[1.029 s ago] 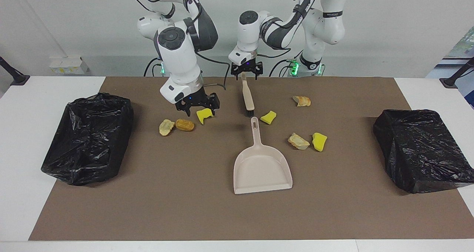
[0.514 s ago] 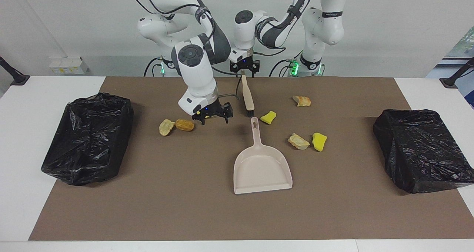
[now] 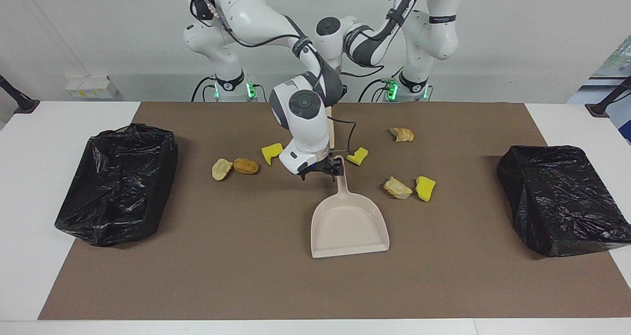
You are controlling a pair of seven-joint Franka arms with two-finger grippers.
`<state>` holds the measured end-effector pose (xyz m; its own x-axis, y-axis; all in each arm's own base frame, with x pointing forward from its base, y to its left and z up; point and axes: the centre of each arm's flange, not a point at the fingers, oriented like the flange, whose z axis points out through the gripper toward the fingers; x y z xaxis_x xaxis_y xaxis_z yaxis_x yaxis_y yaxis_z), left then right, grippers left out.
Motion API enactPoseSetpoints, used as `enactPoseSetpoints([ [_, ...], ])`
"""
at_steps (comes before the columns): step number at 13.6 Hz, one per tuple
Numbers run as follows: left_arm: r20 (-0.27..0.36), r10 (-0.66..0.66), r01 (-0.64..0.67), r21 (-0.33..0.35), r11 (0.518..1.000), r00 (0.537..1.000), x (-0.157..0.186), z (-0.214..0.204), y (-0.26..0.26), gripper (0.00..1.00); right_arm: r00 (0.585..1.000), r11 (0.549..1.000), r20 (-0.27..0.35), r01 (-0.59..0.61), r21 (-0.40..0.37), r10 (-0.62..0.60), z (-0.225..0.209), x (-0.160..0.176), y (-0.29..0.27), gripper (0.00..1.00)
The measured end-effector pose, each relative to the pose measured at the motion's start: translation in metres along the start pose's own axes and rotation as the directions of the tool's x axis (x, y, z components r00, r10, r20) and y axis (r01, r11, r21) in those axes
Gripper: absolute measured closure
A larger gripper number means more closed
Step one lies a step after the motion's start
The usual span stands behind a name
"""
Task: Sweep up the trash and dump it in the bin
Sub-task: 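Grasp the dustpan handle with the right gripper while the left gripper grasps the brush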
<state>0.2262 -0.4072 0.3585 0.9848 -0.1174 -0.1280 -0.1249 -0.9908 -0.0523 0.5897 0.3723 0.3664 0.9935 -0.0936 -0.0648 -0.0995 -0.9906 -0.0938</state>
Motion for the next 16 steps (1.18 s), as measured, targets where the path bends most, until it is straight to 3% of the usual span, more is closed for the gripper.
enactPoseSetpoints([
  [3, 0.081, 0.018, -0.023, 0.059, 0.998, 0.997, 0.014, -0.035, -0.031, 0.74, 1.000, 1.000, 0.002, 0.026, -0.006, -0.026, 0.006, -0.009, -0.014, 0.00],
  [6, 0.140, 0.041, -0.052, 0.073, 0.996, 0.989, 0.017, -0.076, -0.084, 0.74, 0.998, 0.998, -0.003, 0.061, -0.007, -0.061, 0.004, -0.005, -0.011, 0.00],
  [9, 0.181, 0.013, -0.031, 0.099, 0.995, 0.983, 0.036, -0.087, -0.148, 0.74, 0.990, 0.991, -0.047, 0.133, 0.017, -0.132, 0.005, -0.003, -0.015, 0.00],
  [11, 0.169, -0.040, 0.019, 0.122, 0.992, 0.985, 0.054, -0.084, -0.189, 0.74, 0.986, 0.987, -0.057, 0.159, 0.027, -0.157, 0.019, -0.015, -0.024, 0.00],
  [14, 0.171, -0.075, 0.063, 0.078, 0.995, 0.982, 0.087, -0.085, -0.260, 0.74, 0.977, 0.978, -0.042, 0.210, 0.012, -0.209, 0.026, -0.043, -0.045, 0.04],
  [16, 0.130, -0.110, 0.106, 0.033, 0.994, 0.985, 0.105, -0.086, -0.301, 0.74, 0.967, 0.969, -0.068, 0.243, -0.038, -0.245, 0.022, -0.055, -0.054, 0.07],
])
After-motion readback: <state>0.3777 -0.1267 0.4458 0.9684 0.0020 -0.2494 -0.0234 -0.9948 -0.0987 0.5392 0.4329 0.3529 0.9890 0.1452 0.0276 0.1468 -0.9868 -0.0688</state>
